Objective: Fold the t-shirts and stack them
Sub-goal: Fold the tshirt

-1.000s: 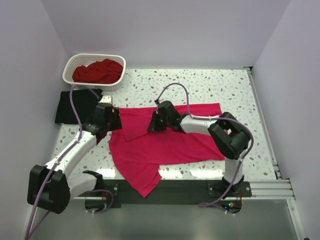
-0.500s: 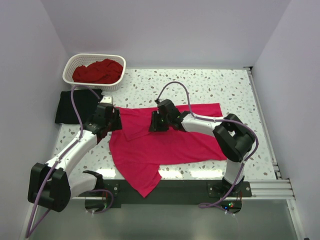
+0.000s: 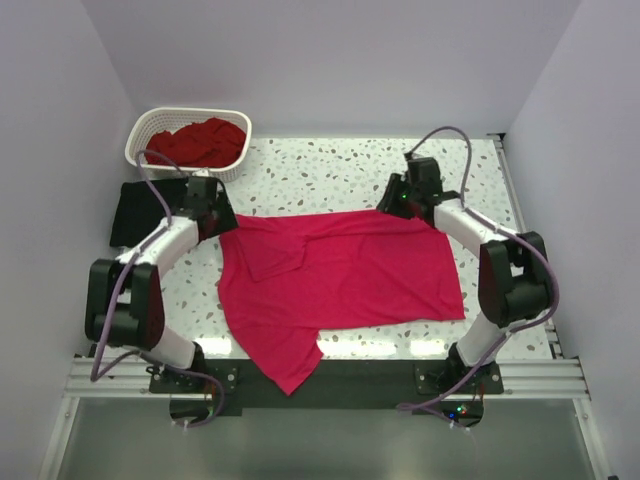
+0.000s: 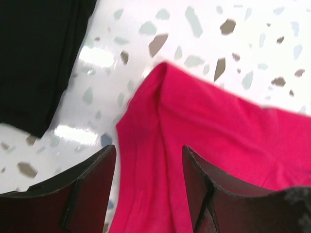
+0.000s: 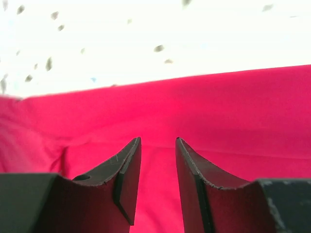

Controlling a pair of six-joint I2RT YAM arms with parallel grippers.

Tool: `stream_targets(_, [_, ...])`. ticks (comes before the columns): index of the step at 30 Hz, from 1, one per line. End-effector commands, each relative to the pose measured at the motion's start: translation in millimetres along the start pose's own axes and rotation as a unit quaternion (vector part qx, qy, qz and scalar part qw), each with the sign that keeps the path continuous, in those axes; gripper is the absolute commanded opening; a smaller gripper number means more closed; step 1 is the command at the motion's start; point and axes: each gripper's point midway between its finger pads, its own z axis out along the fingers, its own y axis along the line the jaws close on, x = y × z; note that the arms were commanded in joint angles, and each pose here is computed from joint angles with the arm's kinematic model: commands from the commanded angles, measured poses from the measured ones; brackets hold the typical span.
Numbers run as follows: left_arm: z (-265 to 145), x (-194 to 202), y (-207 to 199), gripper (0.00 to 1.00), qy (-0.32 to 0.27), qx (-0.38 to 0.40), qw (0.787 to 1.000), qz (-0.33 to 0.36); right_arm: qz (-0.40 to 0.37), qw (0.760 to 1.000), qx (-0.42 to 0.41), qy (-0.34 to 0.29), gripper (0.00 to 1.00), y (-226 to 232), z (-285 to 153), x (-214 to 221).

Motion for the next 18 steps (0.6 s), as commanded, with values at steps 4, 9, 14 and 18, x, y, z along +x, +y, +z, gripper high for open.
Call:
stream_targets(4, [43,-37,-25,0.58,-0.01,0.003,1.0,-0.029,0.031,0.999,0.026,-0.016,0.38,-53,-2,-37])
stream_targets(9, [66,-34,-20,0.42,0.0,-0.025,0.999,-0.032,0.079,0.996,0.037,-0.011,0.38,-93,17,-44])
stream_targets(14, [79,-25,-8,0.31,0.007,-0.058,0.998,-0.036,0.118,0.991,0.063,-0.003,0.37,-137,26,-42])
stream_targets(18, [79,-21,6,0.19,0.005,-0.095,0.994,-0.045,0.154,0.985,0.082,0.003,0.37,-167,33,-33])
